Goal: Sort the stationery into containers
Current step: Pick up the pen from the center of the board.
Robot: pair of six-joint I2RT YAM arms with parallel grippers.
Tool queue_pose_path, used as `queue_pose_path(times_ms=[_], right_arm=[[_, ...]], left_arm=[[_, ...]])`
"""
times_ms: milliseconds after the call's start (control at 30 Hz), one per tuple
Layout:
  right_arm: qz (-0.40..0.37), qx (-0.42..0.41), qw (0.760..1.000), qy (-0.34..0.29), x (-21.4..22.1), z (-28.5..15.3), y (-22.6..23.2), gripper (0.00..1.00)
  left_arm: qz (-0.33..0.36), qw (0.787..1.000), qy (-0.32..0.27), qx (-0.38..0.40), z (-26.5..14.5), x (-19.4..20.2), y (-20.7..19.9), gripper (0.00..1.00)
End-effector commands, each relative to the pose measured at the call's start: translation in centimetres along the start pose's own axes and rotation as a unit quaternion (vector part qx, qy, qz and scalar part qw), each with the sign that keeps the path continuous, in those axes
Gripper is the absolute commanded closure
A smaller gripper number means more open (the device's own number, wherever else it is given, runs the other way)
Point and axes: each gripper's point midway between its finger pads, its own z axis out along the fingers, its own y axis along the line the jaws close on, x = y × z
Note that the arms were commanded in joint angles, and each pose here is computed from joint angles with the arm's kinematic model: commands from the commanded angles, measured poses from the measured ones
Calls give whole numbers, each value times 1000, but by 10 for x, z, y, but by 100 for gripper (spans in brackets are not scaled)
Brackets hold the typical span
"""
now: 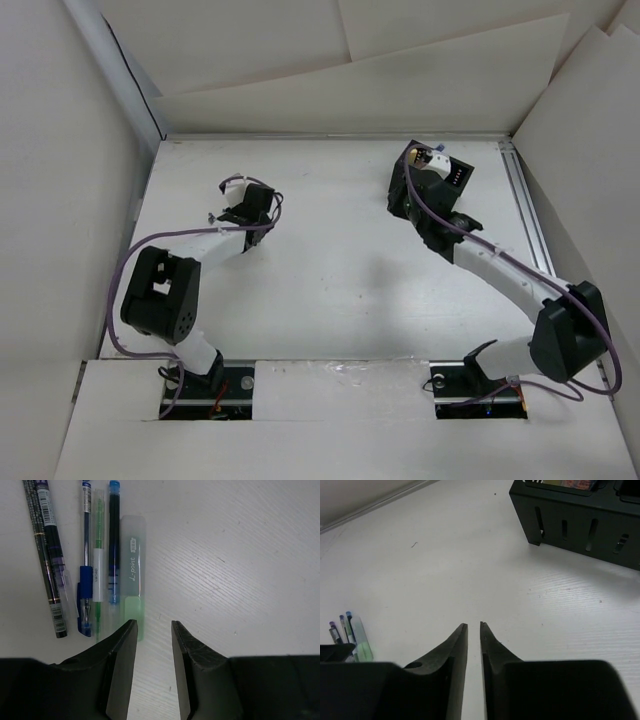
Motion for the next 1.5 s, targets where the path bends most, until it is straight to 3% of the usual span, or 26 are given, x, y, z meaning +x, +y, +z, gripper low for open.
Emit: queue_pose_path(times_ms=[0,100,400,1000,1467], right_arm=[[23,-38,999,-21,-19,-8,13,76],[26,-41,999,-17,-18,-6,9,68],[34,-54,998,-7,-16,-6,7,62],[33,-61,998,-1,-13,-4,10,61],[33,-61,998,-1,-13,-4,10,61]], left_arm=[[-6,1000,3,8,1,-5,-11,70],[-2,1000,6,-3,7,-4,-11,70],[7,999,3,-40,14,4,6,70],[-16,999,-17,-36,9,6,16,68],[0,999,9,-54,25,26,22,68]])
